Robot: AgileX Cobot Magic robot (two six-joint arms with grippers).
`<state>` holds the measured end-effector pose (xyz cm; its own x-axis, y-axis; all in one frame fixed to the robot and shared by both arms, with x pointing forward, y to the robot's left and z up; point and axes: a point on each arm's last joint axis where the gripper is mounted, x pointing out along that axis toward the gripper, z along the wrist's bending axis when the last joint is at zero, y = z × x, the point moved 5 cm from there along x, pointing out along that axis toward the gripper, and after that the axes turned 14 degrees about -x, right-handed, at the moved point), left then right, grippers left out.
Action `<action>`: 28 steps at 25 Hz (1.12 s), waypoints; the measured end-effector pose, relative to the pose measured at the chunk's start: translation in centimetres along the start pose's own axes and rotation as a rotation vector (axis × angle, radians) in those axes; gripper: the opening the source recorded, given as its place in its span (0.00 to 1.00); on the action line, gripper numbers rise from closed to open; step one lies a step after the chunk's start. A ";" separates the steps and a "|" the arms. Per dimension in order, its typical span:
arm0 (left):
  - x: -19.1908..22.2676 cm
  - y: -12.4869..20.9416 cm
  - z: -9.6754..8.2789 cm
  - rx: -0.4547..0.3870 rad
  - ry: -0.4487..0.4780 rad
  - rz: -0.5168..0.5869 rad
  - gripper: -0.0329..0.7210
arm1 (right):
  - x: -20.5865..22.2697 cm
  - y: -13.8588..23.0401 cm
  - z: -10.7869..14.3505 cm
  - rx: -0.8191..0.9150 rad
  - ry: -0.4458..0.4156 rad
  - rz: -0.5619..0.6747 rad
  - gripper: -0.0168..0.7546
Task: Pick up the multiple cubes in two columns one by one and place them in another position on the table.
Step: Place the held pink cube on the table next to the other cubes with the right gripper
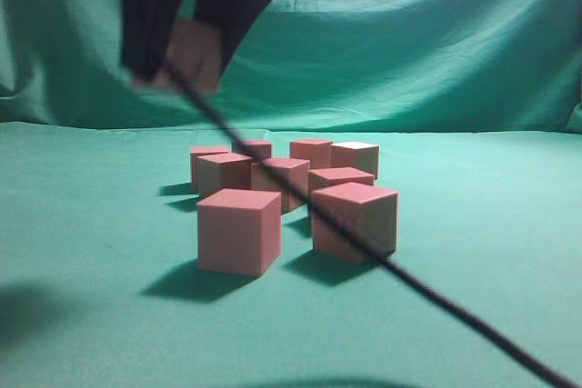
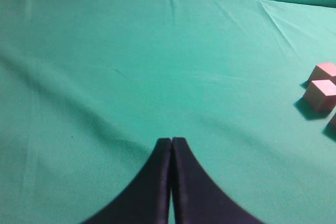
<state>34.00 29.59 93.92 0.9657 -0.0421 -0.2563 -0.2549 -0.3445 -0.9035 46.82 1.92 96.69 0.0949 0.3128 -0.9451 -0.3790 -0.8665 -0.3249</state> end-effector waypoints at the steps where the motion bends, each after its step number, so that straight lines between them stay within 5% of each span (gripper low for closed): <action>1: 0.0 0.0 0.0 0.000 0.000 0.000 0.04 | 0.8 0.0 0.6 -0.014 -0.006 0.008 0.36; 10: 0.0 0.0 0.0 0.000 0.000 0.000 0.04 | 6.0 -0.4 1.8 0.033 -0.016 0.040 0.36; 28: 0.0 0.0 0.0 0.000 0.000 0.000 0.04 | 8.2 -0.4 0.7 0.072 0.043 0.039 0.36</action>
<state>34.00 29.59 93.92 0.9657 -0.0421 -0.2563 -0.2549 -0.3445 -0.9035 47.10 5.15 89.10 0.1181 0.2610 -0.9581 -0.4486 -0.8468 -0.2860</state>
